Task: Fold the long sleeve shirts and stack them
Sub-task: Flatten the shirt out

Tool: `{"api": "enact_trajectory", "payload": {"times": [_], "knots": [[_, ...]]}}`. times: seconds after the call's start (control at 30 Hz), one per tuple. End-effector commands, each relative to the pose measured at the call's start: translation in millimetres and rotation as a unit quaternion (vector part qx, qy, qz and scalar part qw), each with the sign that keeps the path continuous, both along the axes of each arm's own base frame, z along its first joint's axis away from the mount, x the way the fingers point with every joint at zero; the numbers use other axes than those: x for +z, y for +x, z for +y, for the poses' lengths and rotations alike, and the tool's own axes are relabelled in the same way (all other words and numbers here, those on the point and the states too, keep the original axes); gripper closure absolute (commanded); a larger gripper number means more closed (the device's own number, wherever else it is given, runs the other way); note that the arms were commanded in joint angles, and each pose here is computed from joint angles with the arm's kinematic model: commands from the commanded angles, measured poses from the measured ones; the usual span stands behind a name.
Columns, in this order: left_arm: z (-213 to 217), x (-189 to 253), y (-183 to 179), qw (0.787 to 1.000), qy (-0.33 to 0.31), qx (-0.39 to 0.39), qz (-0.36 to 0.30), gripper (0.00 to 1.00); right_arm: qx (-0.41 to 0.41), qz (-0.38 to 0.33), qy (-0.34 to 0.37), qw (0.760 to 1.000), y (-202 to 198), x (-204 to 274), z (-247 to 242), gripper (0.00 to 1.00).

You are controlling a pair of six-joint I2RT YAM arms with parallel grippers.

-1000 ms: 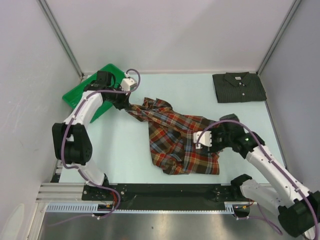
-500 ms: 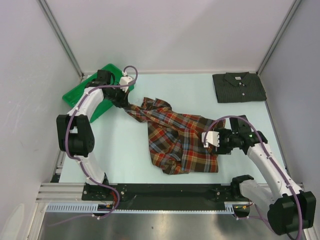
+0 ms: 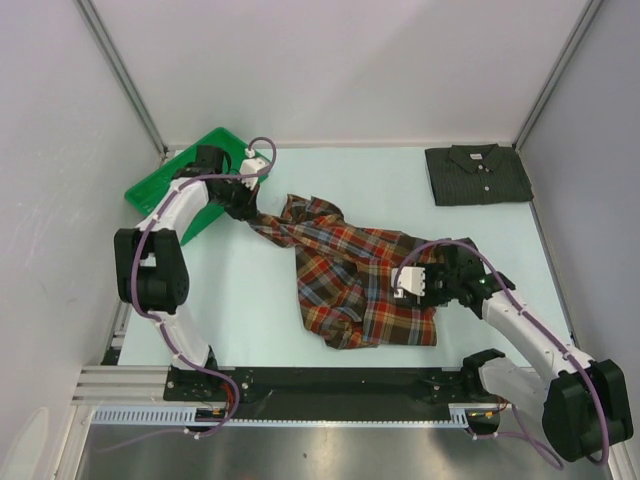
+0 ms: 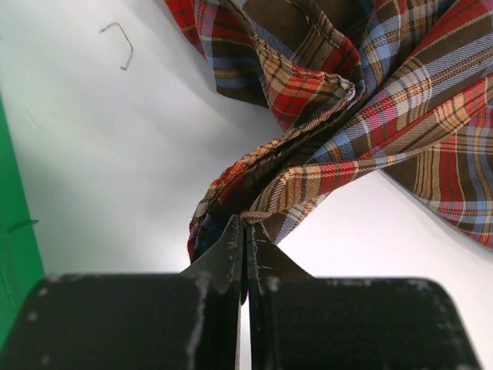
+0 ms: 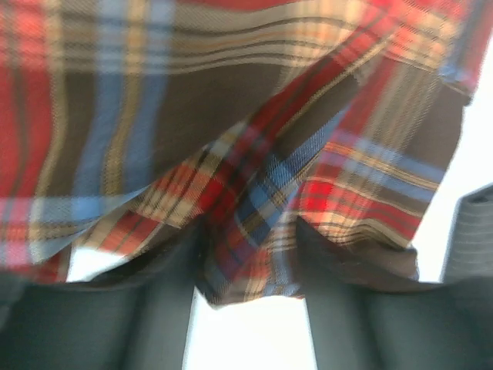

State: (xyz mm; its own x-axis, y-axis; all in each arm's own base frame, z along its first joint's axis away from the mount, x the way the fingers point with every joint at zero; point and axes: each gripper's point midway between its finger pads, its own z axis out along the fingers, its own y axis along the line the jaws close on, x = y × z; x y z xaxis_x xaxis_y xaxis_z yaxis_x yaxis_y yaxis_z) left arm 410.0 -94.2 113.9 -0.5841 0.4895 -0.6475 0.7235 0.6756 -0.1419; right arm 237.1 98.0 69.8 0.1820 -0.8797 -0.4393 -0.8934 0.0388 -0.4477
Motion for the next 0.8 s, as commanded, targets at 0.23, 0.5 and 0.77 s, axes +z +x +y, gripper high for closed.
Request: {"api": "enact_trajectory", "payload": {"times": [0.23, 0.5, 0.77], "knots": [[3, 35, -7, 0.998, 0.001, -0.011, -0.055, 1.00, -0.066, -0.100, 0.082, 0.989, 51, 82, 3, 1.00], [7, 32, -17, 0.997, 0.023, -0.036, -0.071, 0.91, -0.110, -0.079, 0.142, 0.980, 51, 121, -15, 1.00], [-1, 23, -42, 0.982, 0.069, -0.140, -0.105, 0.52, -0.128, -0.045, 0.159, 0.978, 49, 123, -13, 1.00]]}}
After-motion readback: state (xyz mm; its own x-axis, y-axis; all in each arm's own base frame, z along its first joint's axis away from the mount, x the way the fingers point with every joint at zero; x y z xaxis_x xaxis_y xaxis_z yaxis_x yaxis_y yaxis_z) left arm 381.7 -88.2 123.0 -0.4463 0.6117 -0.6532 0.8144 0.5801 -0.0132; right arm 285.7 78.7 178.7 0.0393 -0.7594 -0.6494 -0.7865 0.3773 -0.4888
